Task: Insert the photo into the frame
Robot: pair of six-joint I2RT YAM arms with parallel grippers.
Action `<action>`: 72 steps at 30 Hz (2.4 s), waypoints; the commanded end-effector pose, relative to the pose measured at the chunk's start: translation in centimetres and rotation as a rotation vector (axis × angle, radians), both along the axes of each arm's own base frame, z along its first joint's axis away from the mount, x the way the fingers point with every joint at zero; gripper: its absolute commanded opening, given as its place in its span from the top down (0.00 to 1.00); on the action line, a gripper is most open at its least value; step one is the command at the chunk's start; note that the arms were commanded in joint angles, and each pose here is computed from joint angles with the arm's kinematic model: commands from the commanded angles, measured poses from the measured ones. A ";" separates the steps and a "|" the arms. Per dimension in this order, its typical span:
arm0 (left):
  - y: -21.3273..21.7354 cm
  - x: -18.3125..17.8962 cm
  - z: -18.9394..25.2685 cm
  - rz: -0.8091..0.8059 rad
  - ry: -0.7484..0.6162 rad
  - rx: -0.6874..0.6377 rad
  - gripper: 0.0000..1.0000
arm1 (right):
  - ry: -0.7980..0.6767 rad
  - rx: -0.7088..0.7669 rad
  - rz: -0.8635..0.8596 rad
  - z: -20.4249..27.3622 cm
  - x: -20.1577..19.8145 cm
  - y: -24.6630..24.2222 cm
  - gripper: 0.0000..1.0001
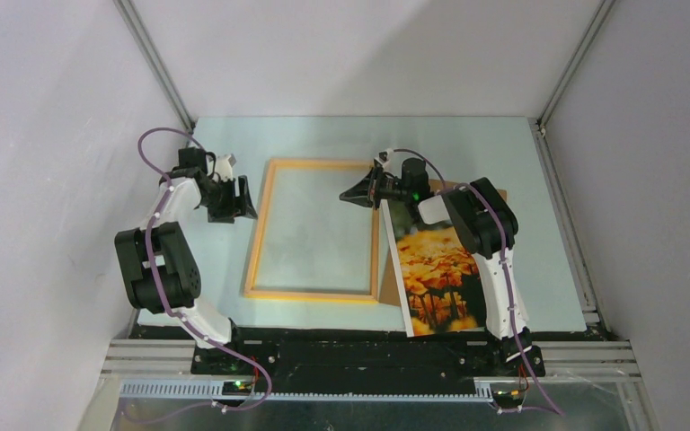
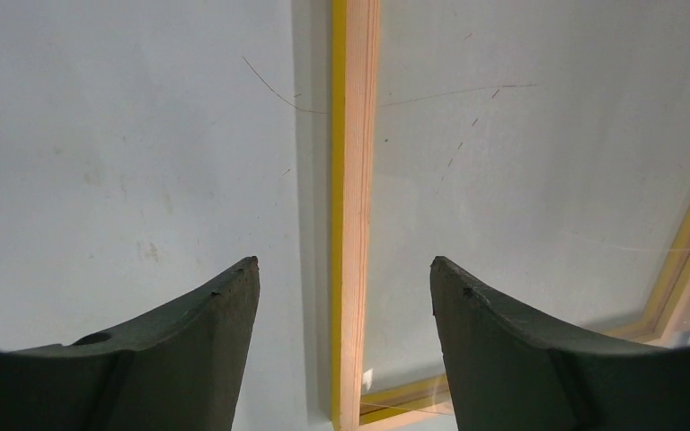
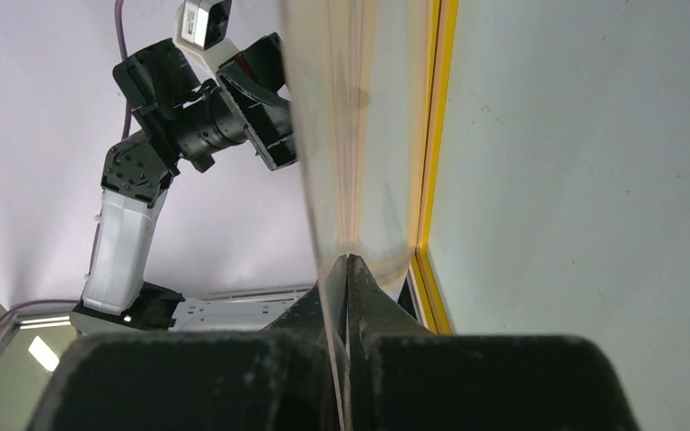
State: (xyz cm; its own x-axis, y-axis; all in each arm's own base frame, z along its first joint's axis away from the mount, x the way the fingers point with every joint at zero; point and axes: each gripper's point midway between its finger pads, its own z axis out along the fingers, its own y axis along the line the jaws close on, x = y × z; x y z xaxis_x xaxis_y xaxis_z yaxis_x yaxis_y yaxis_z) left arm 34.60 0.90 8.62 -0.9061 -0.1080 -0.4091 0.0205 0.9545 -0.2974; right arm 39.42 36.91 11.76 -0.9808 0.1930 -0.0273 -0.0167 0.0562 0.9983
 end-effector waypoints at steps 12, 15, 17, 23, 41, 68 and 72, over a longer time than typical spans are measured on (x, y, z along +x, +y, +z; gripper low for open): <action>-0.2 0.1 -0.4 0.001 0.003 -0.021 0.26 | -0.040 0.016 0.016 0.1 -0.9 0.4 1.00; -0.1 0.1 -0.4 0.001 0.003 -0.019 0.26 | -0.041 0.011 0.017 -0.3 -0.9 0.4 1.00; -0.1 0.0 -0.6 0.001 0.007 -0.019 0.26 | -0.040 0.008 0.017 -0.6 -0.9 0.3 1.00; -0.2 0.0 -0.9 0.001 0.015 -0.022 0.26 | -0.041 -0.006 0.025 -1.2 -1.0 0.2 1.00; -0.2 -0.2 -1.5 0.003 0.033 -0.023 0.26 | -0.032 -0.030 0.032 -2.1 -1.0 -0.1 1.00; -0.4 -0.4 -2.6 0.009 0.062 -0.034 0.26 | 0.013 -0.049 0.036 -2.1 -1.7 0.4 1.00; -0.5 -0.4 -2.6 0.007 0.062 -0.030 0.26 | 0.024 -0.047 0.042 -1.9 -1.9 0.4 1.00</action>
